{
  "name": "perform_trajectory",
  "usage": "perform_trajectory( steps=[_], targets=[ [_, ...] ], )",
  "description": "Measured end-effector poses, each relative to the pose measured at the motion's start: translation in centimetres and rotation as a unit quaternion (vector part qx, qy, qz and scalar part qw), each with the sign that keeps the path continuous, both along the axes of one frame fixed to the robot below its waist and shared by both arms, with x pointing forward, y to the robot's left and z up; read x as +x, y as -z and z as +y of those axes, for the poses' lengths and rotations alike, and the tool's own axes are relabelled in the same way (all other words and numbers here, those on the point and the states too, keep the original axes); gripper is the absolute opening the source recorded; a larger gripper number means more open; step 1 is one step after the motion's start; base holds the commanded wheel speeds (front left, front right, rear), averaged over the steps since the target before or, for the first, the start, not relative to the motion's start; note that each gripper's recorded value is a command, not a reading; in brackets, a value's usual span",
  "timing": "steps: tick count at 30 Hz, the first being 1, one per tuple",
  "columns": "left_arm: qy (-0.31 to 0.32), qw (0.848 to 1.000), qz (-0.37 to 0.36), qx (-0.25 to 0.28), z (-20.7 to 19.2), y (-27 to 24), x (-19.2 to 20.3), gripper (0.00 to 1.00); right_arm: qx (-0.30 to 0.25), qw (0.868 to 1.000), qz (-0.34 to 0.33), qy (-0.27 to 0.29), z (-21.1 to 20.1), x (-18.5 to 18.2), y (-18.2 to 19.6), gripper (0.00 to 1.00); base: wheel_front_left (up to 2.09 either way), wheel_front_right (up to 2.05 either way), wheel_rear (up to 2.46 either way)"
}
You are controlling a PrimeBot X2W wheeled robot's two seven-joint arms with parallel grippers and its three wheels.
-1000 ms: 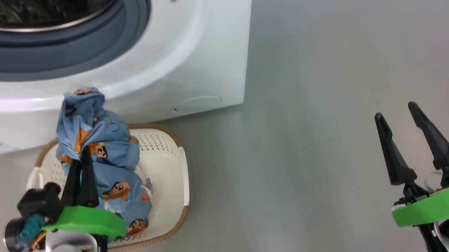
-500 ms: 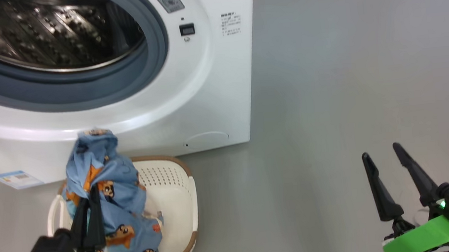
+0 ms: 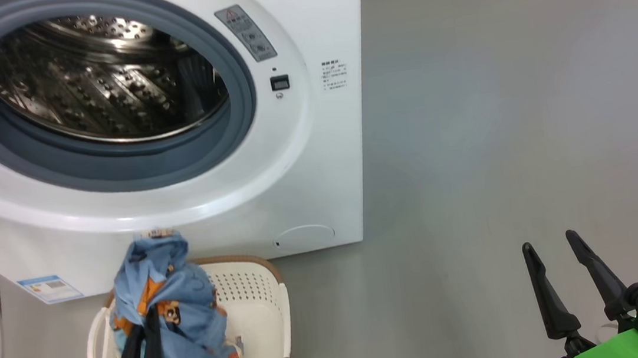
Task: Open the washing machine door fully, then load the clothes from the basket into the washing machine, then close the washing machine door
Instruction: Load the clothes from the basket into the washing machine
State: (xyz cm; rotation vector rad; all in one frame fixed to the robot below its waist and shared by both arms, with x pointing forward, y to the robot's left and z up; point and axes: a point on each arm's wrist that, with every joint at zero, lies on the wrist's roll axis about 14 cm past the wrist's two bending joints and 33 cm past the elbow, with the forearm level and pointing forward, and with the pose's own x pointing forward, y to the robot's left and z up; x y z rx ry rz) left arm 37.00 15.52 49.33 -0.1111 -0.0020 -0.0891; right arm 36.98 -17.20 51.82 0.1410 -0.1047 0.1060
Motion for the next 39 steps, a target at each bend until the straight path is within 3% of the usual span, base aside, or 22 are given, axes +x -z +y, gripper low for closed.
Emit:
perform_trajectory(
  steps=[21, 39],
  targets=[
    [-0.013, 1.0, -0.005, 0.0, 0.8, -1.0, -2.0, 0.0, -0.002, 1.0, -0.015, 0.002, 0.3, -1.6, -1.2, 1.0, 0.0, 0.0, 0.0],
    [-0.014, 1.0, 0.012, -0.014, 0.5, 0.0, -1.3, 0.0, -0.002, 1.0, -0.003, 0.0, 0.5, -1.2, -0.4, 1.0, 0.0, 0.0, 0.0]
  ],
)
